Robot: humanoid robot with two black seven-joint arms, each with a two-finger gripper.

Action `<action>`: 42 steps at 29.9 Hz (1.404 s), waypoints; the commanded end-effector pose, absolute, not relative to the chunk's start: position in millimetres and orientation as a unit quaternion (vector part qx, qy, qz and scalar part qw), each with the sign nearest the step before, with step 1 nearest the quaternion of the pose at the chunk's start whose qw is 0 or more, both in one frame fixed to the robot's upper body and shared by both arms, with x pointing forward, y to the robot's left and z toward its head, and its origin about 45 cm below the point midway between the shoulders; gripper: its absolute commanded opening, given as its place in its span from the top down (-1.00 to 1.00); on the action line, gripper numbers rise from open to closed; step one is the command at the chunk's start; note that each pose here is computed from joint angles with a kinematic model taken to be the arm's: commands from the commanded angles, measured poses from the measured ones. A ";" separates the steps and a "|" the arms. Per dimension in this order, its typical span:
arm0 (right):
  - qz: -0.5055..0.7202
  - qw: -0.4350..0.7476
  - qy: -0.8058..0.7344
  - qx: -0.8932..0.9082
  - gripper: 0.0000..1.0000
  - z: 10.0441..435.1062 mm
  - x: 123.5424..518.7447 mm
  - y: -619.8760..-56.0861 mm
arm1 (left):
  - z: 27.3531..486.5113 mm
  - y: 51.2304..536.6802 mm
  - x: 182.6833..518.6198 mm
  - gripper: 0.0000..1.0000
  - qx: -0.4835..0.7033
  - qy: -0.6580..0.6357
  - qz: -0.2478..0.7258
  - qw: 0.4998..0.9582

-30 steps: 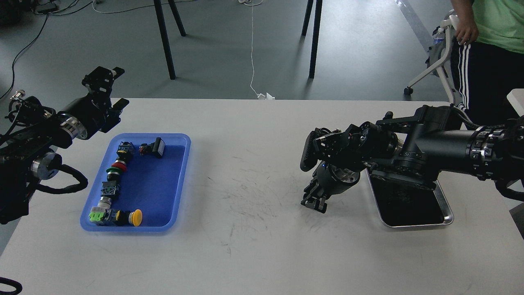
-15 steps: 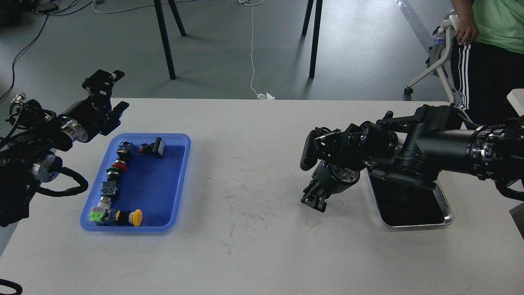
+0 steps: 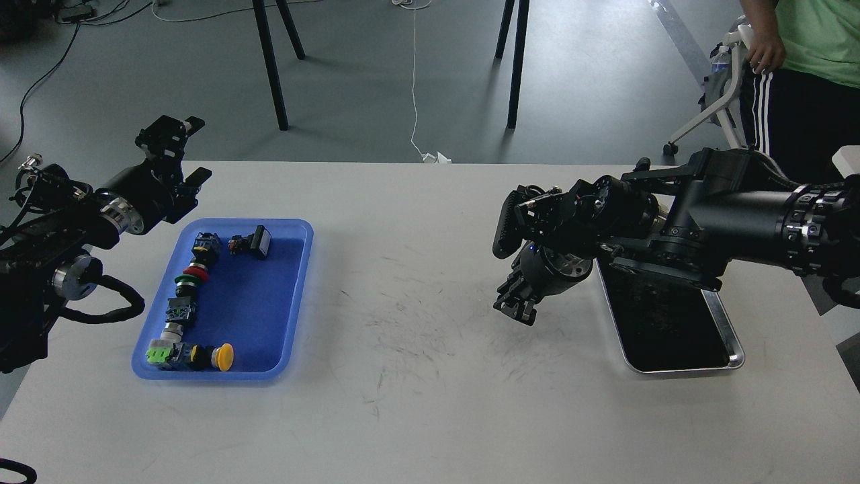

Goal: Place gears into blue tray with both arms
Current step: 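Carry the gear with the right hand over the metal tray, then lower the gear into the metal tray and open the right hand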

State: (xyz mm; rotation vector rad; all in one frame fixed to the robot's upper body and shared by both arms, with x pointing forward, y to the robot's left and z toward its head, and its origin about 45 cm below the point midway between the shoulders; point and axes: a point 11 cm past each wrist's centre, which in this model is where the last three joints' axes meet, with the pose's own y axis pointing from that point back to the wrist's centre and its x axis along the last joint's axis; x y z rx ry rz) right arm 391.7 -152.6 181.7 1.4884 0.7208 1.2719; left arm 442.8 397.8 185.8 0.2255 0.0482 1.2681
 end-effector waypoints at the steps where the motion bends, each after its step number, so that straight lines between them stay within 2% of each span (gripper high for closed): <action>1: 0.526 0.529 0.268 0.610 0.76 204.1 409.2 -180.1 | 184.8 397.9 442.1 -0.96 0.106 0.023 0.591 0.800; 7: 0.500 0.568 0.230 0.612 0.76 219.1 417.6 -237.7 | 180.0 399.4 438.9 -0.96 0.109 0.027 0.592 0.798; 13: 0.458 0.599 0.227 0.616 0.75 214.6 399.2 -298.3 | 179.0 399.5 438.3 -0.96 0.111 0.028 0.591 0.798; 18: 0.434 0.614 0.230 0.618 0.74 206.3 387.0 -325.8 | 175.3 400.3 435.8 -0.96 0.114 0.031 0.591 0.798; 42: 0.419 0.606 0.292 0.611 0.71 185.3 356.3 -334.1 | 171.4 401.1 433.1 -0.96 0.118 0.034 0.591 0.798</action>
